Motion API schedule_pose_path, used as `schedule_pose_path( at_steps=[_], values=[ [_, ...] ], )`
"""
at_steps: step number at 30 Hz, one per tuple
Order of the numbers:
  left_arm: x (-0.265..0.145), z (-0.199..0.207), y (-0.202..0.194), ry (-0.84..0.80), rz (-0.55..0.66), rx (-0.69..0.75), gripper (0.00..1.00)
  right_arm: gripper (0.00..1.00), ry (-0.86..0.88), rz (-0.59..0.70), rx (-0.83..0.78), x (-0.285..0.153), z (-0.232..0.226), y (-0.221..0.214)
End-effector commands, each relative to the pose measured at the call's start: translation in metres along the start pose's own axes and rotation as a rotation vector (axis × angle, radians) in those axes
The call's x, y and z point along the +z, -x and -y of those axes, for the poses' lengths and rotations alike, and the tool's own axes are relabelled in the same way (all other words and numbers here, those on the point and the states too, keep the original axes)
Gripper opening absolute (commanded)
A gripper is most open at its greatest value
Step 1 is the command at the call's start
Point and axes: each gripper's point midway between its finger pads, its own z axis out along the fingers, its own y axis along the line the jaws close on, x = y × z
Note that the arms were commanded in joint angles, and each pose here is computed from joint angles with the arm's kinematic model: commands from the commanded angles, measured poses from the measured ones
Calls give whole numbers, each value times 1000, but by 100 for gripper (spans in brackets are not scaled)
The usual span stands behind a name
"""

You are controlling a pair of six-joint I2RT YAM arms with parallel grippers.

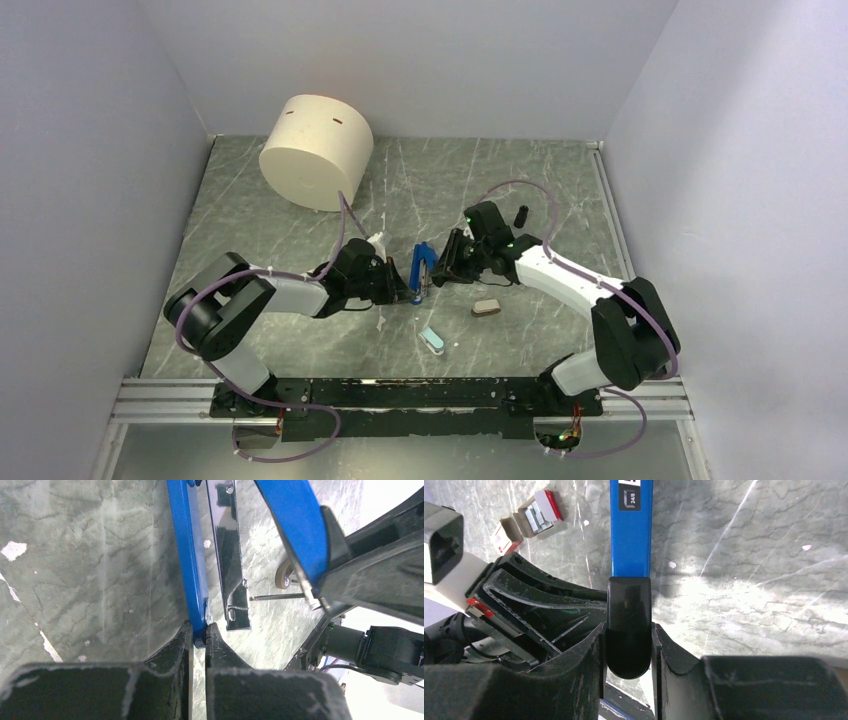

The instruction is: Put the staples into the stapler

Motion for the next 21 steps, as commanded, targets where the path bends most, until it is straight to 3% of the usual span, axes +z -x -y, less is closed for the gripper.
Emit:
schedule_pose_path(
  at_steps=[1,10,21],
  values=[
    [-1,-7,-26,-5,-93,53,5,0,18,180,-44,-15,-13,59],
    [-2,-13,-33,12,-96,83,5,6,-80,343,-65,-36,-3,112],
    [-1,-6,-40,-2,-106,147,5,18,-124,398,-92,-27,6,150]
  ],
)
